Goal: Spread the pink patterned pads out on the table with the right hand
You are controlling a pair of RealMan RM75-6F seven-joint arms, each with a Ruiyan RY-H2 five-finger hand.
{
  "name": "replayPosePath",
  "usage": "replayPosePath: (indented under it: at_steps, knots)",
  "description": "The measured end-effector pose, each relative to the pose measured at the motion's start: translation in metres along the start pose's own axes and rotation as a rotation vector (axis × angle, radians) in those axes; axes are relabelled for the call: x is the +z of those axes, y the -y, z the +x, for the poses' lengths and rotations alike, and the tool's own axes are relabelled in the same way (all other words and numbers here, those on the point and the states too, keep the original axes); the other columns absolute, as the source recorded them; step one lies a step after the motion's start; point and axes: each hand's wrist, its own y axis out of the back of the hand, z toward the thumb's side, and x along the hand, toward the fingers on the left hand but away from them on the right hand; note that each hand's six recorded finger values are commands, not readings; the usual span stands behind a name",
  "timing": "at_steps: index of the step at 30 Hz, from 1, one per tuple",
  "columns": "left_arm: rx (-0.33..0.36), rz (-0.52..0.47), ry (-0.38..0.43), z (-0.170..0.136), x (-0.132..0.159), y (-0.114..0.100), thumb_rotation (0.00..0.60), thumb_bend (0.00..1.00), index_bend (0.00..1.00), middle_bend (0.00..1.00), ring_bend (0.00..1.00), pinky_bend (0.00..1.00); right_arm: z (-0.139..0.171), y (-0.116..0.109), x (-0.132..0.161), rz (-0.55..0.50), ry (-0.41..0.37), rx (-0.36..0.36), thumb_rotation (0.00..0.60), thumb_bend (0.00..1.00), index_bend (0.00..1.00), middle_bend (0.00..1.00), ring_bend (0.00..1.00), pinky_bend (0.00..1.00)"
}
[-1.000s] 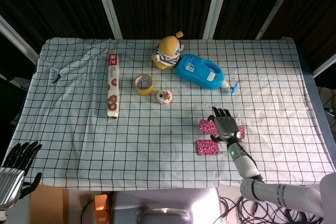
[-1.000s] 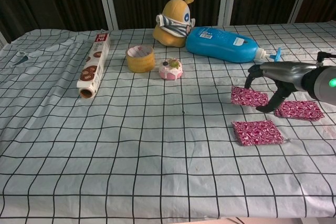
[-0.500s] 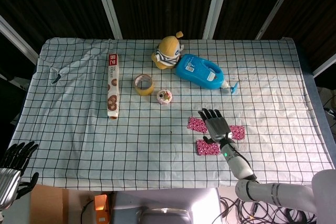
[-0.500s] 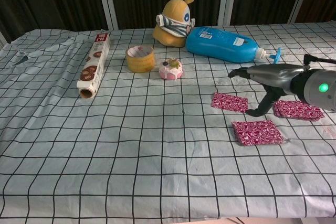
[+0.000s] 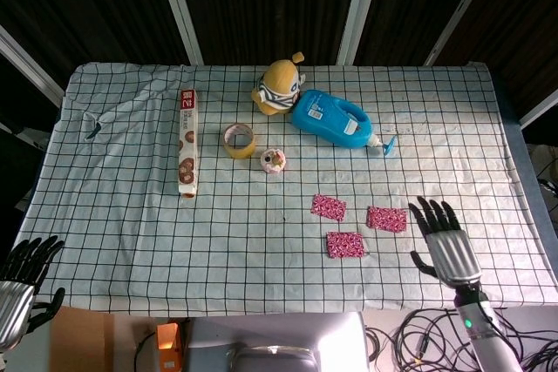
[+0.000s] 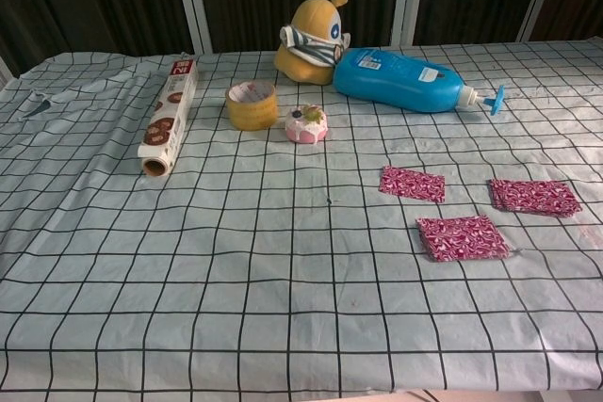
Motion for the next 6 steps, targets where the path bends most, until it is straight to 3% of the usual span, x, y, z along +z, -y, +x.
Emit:
replayPosePath:
  at_steps: [2,6]
  knots:
    - [0.000,0.002,0.003,0.001,0.001,0.000,0.600,0.45,0.00,0.05,0.00,0.00,0.021,-0.002,-0.018,-0.017,0.024,-0.031,0.600,0.27,0.00,0.00,0.00,0.00]
    - [-0.001,0.005,0.004,0.003,0.002,0.001,0.600,0.45,0.00,0.05,0.00,0.00,0.048,-0.004,-0.032,-0.045,-0.007,-0.050,0.600,0.27,0.00,0.00,0.00,0.00]
